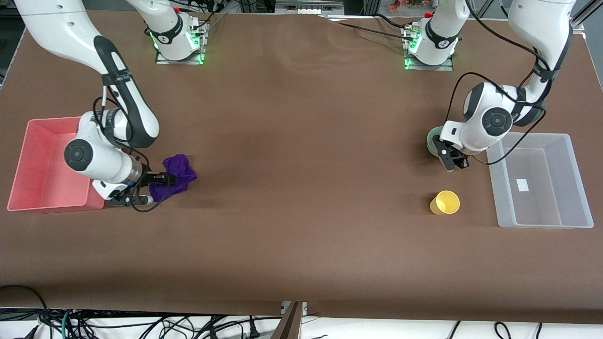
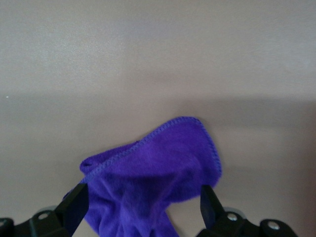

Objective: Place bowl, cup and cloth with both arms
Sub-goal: 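Grasp the green bowl with the left gripper while the right gripper grasps the cloth, then carry the bowl into the clear bin while the right gripper drops cloth in pink bin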

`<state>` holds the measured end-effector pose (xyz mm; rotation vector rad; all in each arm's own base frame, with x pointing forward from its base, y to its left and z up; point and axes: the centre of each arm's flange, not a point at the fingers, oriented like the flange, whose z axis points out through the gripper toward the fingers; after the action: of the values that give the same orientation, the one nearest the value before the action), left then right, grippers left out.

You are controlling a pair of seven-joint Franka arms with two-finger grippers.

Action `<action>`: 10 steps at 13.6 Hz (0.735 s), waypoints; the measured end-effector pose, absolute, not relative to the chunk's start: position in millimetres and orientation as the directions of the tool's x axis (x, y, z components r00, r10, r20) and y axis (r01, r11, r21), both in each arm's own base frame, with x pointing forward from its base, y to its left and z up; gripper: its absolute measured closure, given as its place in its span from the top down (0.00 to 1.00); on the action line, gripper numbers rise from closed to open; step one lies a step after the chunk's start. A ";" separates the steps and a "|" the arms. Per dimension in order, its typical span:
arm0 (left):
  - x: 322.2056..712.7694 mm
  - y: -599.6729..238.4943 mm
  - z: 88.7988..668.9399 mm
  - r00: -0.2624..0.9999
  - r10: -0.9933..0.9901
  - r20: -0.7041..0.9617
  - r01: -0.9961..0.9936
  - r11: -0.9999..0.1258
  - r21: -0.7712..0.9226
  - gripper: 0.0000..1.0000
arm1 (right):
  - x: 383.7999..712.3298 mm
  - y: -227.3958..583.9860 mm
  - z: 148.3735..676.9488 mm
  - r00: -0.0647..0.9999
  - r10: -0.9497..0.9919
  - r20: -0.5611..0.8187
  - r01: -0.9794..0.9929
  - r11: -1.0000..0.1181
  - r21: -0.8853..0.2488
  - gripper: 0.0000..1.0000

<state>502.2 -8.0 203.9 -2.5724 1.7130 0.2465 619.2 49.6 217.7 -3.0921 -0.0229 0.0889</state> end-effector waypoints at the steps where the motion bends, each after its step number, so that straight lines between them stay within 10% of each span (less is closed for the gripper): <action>1: 510.1 -5.2 220.1 0.382 -0.907 -0.176 -0.916 -0.397 0.060 0.05 | 617.5 53.4 211.5 0.999 0.010 -0.045 0.007 -0.999 -0.049 1.00; 5: 571.9 12.7 345.6 0.423 -0.854 -0.303 -0.875 -0.472 0.108 0.05 | 605.7 76.1 189.5 1.000 -0.011 -0.015 -0.012 -0.998 -0.063 0.95; 10: 617.8 131.2 391.3 0.487 -0.828 -0.277 -0.840 -0.531 0.111 0.05 | 598.7 78.4 183.1 1.000 -0.005 0.012 -0.004 -0.998 -0.065 0.40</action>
<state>617.8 131.2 391.3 -2.6751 1.5007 0.4648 598.7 78.4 183.1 -3.0762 0.0071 -0.0182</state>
